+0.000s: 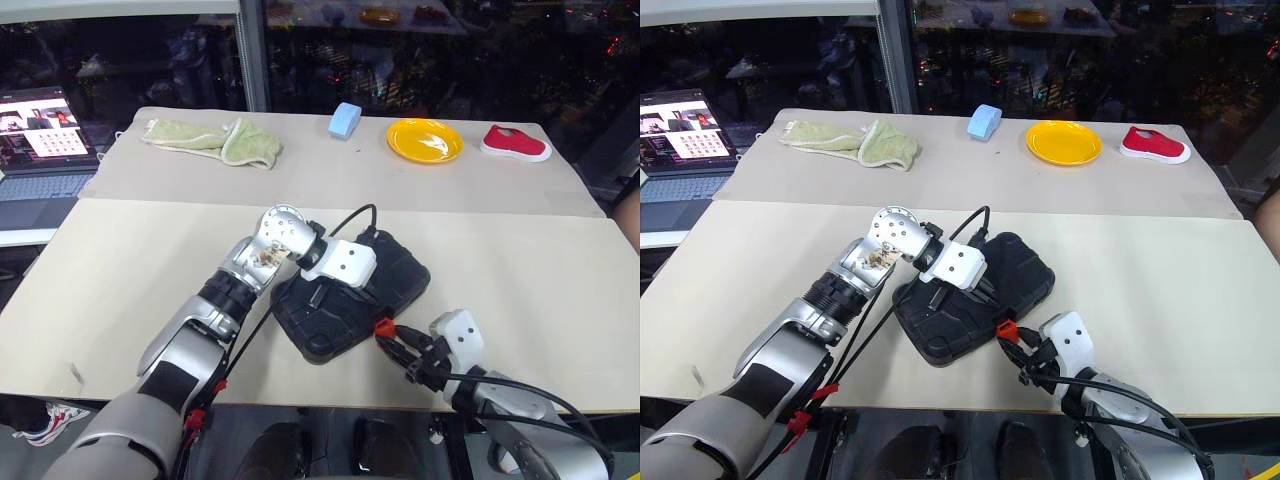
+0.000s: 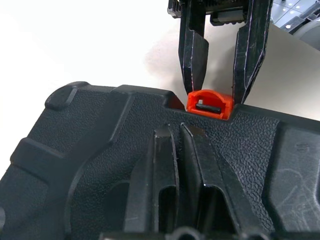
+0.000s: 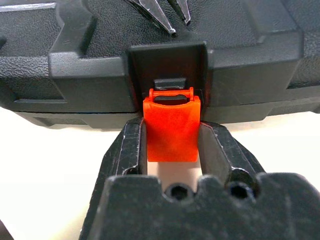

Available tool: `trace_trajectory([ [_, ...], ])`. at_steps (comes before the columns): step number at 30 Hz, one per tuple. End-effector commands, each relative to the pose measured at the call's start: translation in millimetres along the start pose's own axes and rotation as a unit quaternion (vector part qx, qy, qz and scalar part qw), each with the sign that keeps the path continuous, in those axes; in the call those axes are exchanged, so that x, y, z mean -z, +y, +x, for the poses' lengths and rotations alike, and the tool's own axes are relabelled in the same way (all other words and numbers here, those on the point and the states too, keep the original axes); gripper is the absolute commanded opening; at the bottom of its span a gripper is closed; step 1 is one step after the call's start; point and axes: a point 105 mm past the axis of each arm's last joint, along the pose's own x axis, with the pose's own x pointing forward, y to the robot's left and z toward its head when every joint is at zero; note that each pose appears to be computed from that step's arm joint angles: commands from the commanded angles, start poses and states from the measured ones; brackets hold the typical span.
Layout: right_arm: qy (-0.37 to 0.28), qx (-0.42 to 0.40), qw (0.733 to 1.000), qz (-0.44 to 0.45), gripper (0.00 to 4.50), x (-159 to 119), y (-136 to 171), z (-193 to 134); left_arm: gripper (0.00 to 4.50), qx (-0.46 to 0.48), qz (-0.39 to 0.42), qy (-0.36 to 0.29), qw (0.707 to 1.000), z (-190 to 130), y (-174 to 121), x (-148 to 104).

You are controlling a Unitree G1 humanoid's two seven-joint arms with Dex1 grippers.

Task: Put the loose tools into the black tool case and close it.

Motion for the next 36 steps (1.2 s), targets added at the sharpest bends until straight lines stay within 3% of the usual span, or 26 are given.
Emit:
trace_trajectory([
  [1,-0.082,0.0,0.995,-0.047,1.18,-39,5,-9,0.39,0.046,-0.039,0.051,0.997,11,-20,28],
  [14,-0.109,-0.002,0.993,-0.05,1.18,-52,5,-3,0.39,0.046,-0.036,0.052,0.997,11,-20,28],
  [19,-0.09,-0.003,0.995,-0.049,1.18,-46,2,3,0.39,0.045,-0.035,0.052,0.997,11,-19,28],
  [21,-0.078,0.004,0.996,-0.046,2.18,-42,-2,6,0.39,0.045,-0.035,0.053,0.997,11,-19,28],
  [26,-0.085,-0.006,0.995,-0.048,3.71,-50,2,-3,0.39,0.043,-0.036,0.054,0.997,10,-19,29],
  [33,-0.05,-0.023,0.997,-0.045,3.71,-36,9,-29,0.39,0.043,-0.038,0.055,0.997,10,-21,31],
  [36,-0.038,-0.014,0.999,-0.035,3.07,-27,5,-27,0.39,0.043,-0.038,0.054,0.997,11,-21,31],
])
